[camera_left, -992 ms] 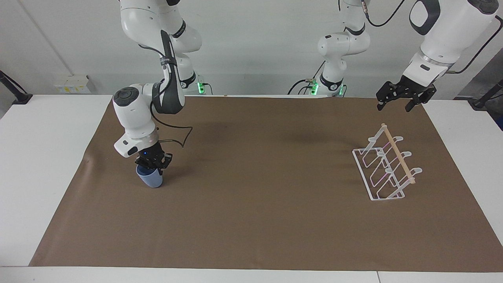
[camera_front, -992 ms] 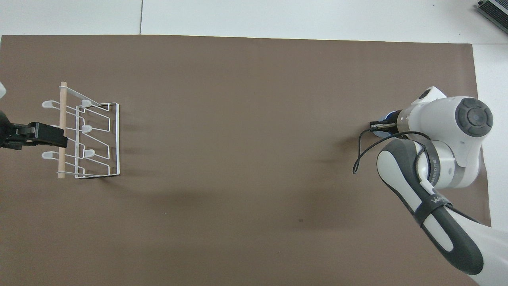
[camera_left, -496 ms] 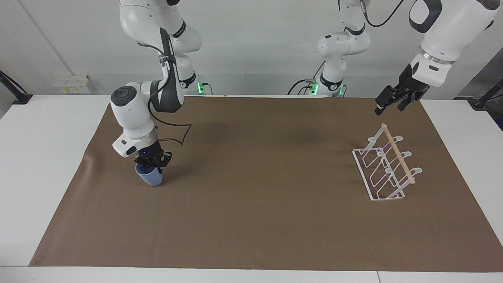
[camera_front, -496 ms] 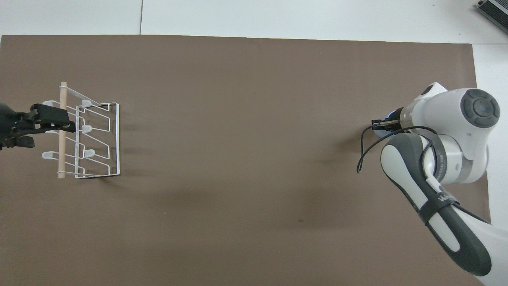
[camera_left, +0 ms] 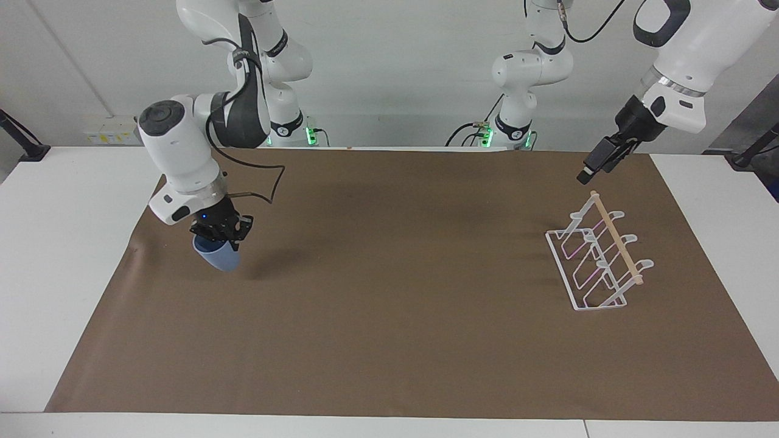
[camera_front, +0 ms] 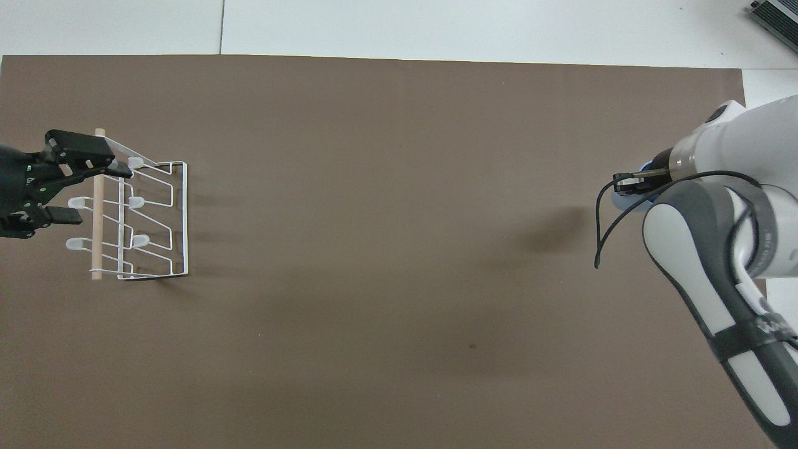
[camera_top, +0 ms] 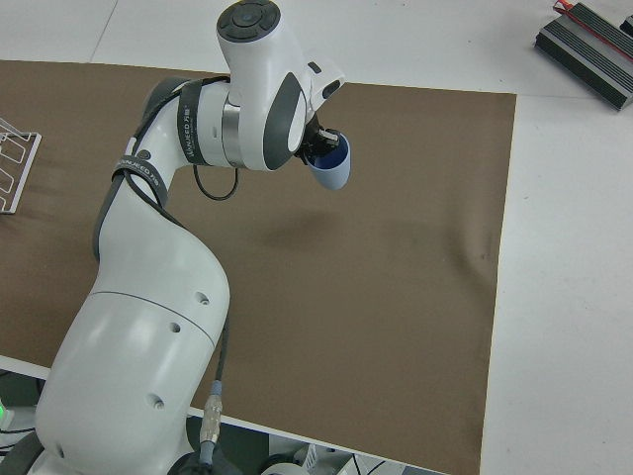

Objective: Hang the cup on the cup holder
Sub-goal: 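Lift the cup with the right gripper while the left gripper rises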

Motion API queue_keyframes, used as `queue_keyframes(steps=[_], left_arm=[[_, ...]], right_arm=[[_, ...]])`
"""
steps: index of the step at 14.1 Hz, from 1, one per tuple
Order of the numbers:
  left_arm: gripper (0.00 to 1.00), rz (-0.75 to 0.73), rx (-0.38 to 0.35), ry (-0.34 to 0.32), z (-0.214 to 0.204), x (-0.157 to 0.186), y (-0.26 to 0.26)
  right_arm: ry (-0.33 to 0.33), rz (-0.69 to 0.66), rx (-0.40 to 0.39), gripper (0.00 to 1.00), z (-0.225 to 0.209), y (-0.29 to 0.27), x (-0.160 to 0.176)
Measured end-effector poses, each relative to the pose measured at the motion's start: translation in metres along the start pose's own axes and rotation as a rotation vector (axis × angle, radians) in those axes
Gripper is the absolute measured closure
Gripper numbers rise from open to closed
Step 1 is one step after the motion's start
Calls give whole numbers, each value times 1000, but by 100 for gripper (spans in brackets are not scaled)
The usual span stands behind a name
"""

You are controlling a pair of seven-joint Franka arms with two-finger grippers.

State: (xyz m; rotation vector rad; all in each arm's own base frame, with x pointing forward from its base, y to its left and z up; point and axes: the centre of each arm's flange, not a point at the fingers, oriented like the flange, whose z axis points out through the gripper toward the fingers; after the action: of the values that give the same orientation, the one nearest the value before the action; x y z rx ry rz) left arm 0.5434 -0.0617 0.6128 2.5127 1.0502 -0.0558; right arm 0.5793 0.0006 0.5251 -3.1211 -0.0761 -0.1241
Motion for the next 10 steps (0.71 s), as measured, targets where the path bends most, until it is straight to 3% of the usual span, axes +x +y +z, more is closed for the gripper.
queue_keyframes(steps=[2, 6, 10], left_arm=[[0, -141, -58, -41, 1, -3, 5], [0, -264, -146, -144, -1, -12, 15], [0, -361, -213, -248, -4, -19, 21]], right_arm=[[-2, -2, 3, 94, -29, 0, -12], [-5, -2, 7, 94, -75, 0, -27], [-1, 15, 6, 94, -87, 10, -33]])
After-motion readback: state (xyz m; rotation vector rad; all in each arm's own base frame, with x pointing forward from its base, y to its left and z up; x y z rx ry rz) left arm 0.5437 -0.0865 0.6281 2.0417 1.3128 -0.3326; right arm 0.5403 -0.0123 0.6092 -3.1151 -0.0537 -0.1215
